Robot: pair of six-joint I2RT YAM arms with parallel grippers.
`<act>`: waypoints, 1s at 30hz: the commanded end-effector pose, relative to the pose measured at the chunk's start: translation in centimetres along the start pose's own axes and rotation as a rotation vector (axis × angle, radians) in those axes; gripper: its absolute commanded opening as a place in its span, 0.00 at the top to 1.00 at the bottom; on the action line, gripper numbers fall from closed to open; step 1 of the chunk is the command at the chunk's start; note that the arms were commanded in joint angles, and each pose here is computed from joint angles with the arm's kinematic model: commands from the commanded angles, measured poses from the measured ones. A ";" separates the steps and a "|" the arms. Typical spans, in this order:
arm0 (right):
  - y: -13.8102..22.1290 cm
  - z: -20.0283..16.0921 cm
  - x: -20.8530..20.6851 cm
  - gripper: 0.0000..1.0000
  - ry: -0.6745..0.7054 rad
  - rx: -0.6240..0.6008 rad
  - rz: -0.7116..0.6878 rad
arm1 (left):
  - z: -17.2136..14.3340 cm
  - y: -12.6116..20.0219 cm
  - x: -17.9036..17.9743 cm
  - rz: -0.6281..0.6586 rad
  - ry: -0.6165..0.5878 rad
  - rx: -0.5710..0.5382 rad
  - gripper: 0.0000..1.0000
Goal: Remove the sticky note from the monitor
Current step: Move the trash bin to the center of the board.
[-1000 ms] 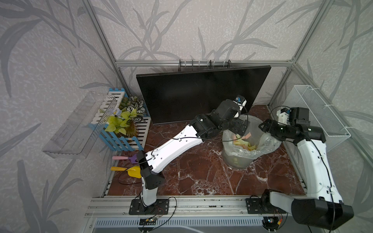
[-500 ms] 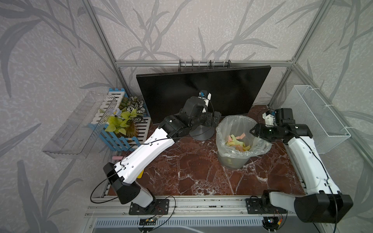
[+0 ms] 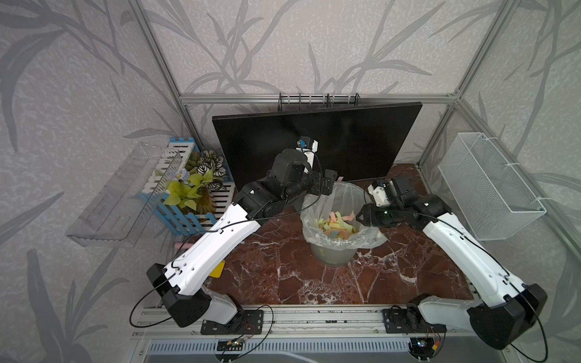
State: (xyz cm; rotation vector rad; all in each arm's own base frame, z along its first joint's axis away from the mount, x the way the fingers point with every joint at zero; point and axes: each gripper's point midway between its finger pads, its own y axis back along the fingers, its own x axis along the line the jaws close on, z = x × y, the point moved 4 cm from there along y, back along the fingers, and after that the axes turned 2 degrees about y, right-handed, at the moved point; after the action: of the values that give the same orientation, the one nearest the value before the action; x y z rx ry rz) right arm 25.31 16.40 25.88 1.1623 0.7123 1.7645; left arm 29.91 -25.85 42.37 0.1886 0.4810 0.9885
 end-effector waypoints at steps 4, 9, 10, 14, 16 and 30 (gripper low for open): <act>-1.9 0.1 5.9 0.47 0.093 0.009 0.047 | 1.2 1.8 0.5 0.011 0.020 -0.061 0.00; -3.9 -0.3 10.1 0.46 0.151 0.036 0.087 | 1.6 2.7 0.9 0.023 0.028 -0.081 0.00; -4.4 -0.4 11.0 0.45 0.162 0.038 0.097 | 1.8 2.9 1.0 0.026 0.030 -0.088 0.00; -6.1 -0.6 14.8 0.42 0.214 0.059 0.136 | 2.1 3.7 1.4 0.033 0.042 -0.106 0.00; -7.1 -0.5 16.5 0.41 0.230 0.071 0.151 | 2.3 4.2 1.5 0.036 0.049 -0.118 0.00; -6.3 1.9 22.5 0.25 0.307 0.034 0.242 | 2.2 5.8 2.5 0.064 0.077 -0.143 0.00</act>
State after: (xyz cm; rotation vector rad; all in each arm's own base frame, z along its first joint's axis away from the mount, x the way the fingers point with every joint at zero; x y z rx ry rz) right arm 25.50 40.58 27.29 1.0756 0.8862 2.1273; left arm 27.88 -21.02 45.67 0.0454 0.4769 1.0720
